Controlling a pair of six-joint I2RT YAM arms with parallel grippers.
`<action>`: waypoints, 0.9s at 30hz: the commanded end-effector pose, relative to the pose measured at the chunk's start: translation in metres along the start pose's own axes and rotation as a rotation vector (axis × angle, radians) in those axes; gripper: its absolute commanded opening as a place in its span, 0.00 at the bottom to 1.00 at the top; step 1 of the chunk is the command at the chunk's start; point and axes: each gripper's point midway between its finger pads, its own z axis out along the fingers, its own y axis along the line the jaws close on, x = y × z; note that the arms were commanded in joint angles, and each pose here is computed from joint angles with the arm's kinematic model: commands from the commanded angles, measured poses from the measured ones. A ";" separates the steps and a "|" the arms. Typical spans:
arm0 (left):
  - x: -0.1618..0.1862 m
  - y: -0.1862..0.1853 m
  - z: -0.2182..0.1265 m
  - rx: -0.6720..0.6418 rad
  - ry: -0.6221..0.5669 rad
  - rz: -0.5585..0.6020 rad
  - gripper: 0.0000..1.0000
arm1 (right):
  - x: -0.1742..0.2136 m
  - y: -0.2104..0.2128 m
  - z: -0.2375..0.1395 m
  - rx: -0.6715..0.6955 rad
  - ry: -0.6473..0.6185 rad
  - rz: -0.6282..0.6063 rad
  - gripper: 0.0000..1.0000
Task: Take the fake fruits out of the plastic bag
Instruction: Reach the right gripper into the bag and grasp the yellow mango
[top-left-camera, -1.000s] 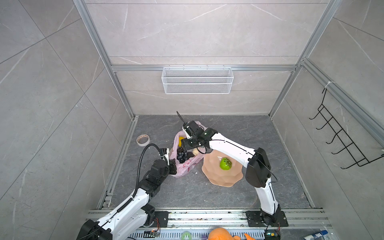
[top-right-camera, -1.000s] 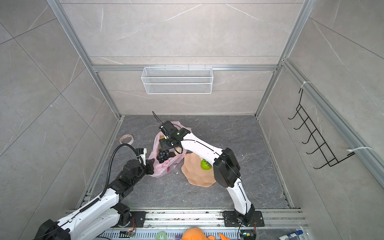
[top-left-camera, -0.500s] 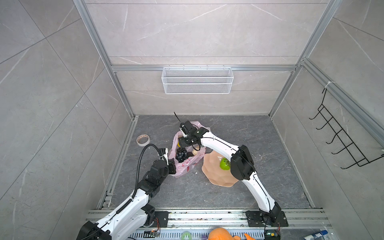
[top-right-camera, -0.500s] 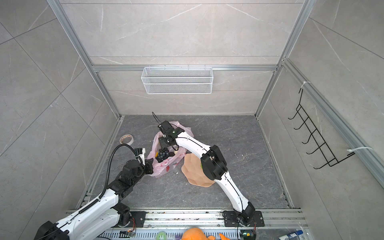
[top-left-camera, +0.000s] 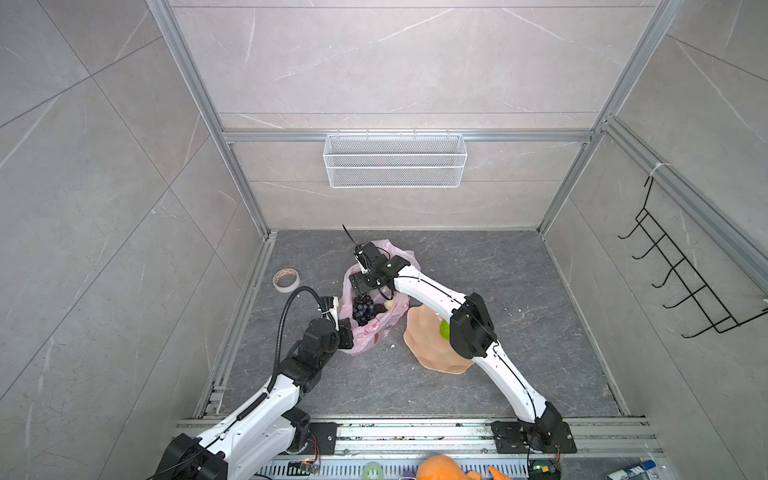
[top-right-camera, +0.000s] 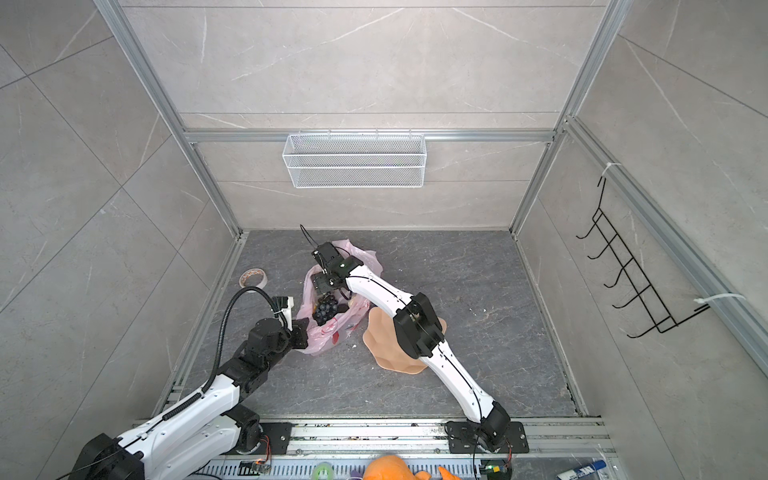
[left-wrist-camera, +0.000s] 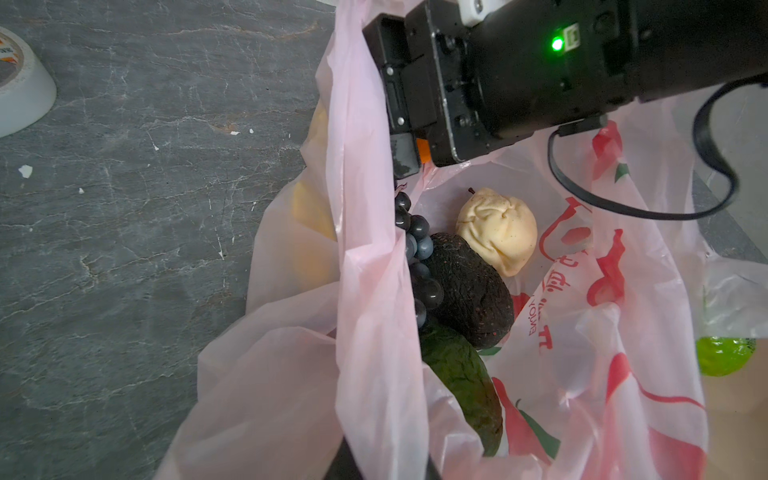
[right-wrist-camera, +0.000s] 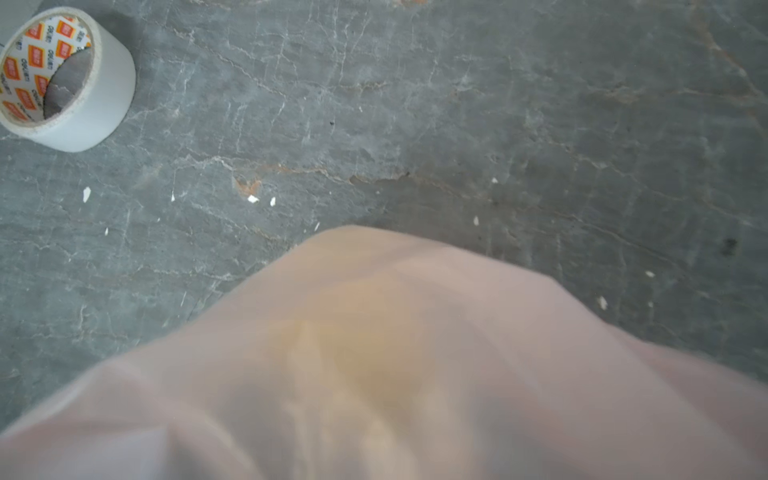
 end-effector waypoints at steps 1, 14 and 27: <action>-0.016 -0.012 -0.001 0.043 -0.041 0.017 0.02 | 0.007 -0.001 0.016 -0.002 0.023 -0.002 0.83; -0.018 -0.011 -0.003 0.041 -0.054 0.016 0.03 | -0.006 0.003 0.023 -0.035 -0.011 0.018 0.73; -0.017 -0.011 -0.003 0.039 -0.054 0.016 0.02 | -0.015 0.008 -0.011 -0.050 -0.019 0.012 0.59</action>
